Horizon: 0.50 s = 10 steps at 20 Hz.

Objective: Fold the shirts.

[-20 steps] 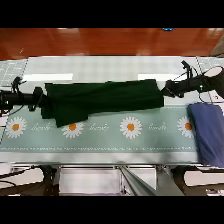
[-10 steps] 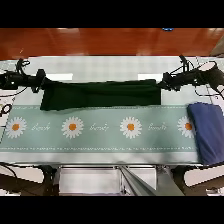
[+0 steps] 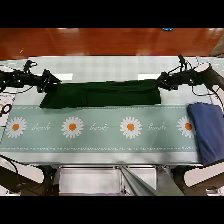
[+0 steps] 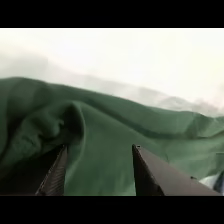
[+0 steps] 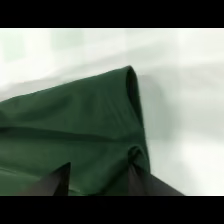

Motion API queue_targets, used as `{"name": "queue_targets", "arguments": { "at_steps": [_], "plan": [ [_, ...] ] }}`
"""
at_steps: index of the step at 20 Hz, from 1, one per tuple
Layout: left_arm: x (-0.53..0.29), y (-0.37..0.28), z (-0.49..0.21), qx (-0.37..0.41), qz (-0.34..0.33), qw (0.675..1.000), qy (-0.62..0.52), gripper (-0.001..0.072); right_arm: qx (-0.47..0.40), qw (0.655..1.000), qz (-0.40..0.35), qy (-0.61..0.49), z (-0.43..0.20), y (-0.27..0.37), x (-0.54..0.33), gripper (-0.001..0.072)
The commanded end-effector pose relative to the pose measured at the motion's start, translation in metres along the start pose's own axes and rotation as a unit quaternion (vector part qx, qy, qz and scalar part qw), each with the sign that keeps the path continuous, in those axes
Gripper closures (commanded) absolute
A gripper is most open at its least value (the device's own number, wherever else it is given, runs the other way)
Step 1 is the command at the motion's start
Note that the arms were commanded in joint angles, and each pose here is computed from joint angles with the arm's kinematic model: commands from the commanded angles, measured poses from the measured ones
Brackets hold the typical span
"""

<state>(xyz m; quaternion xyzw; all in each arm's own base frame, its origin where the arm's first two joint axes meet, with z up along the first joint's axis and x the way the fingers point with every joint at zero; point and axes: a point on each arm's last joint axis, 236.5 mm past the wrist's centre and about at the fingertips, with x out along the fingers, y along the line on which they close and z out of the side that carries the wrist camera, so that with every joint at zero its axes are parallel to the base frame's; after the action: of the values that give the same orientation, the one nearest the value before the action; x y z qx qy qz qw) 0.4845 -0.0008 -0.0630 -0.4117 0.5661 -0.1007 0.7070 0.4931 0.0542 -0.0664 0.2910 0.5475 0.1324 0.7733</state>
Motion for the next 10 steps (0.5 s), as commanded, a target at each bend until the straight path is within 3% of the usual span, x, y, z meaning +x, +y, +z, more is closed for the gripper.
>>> {"name": "queue_targets", "arguments": {
  "at_steps": [1, 3, 6, 10],
  "plan": [
    [-0.041, 0.001, 0.010, -0.005, 0.022, 0.999, -0.032, 0.0209, 0.007, 1.000, -0.016, 0.003, 0.007, -0.010, -0.036, 0.0292],
    [-0.100, -0.011, 0.029, 0.037, 0.054, 0.992, -0.112, 0.0209, 0.007, 0.998, -0.064, 0.026, 0.002, -0.037, -0.092, 0.0292],
    [-0.198, -0.036, 0.038, 0.132, 0.150, 0.950, -0.240, 0.0209, 0.036, 0.987, -0.154, 0.006, -0.010, -0.088, -0.174, 0.0292],
    [-0.220, -0.089, -0.019, 0.179, 0.122, 0.923, -0.318, 0.0209, 0.125, 0.983, -0.108, -0.083, -0.025, -0.109, -0.168, 0.0292]
  ]
}}
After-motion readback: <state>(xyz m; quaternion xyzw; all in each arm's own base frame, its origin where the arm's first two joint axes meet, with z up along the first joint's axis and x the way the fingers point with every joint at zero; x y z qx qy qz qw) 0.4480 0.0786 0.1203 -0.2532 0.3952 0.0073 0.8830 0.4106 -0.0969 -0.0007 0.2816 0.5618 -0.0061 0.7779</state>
